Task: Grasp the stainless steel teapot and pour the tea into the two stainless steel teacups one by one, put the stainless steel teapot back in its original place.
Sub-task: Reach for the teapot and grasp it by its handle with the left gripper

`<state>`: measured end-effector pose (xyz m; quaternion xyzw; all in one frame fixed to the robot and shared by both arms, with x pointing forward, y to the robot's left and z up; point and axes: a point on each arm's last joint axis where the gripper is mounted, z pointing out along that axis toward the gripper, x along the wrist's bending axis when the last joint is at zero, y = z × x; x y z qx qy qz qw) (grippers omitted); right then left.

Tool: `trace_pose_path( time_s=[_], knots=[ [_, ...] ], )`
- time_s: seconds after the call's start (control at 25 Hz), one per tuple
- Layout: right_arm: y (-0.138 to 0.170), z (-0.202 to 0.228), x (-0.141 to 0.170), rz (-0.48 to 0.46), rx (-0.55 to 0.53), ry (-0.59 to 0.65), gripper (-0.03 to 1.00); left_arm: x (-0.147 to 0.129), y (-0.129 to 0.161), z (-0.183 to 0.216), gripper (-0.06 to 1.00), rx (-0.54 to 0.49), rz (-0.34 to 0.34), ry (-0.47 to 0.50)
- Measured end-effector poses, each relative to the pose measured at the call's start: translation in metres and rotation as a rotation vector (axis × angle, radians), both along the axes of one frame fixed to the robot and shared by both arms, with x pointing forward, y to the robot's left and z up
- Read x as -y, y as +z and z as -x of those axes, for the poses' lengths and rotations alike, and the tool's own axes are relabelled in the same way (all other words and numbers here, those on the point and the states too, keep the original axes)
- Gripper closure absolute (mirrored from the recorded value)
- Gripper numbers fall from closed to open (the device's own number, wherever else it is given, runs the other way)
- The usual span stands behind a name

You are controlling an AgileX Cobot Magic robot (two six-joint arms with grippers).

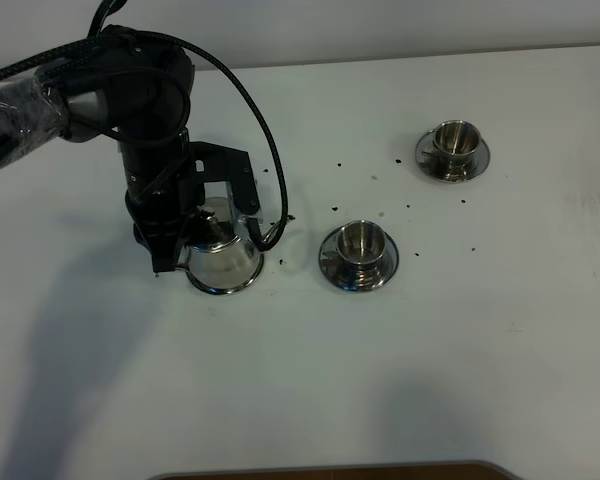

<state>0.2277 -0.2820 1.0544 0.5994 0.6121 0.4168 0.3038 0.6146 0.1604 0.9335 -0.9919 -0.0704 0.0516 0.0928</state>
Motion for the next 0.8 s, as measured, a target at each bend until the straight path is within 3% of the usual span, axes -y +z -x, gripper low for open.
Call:
trace_pose_path(
  time_s=[0.8],
  knots=[
    [0.0,0.0,0.0,0.0,0.0,0.0,0.73,0.0023,0.0053,-0.0044,0.7,0.028,0.006,-0.026]
  ],
)
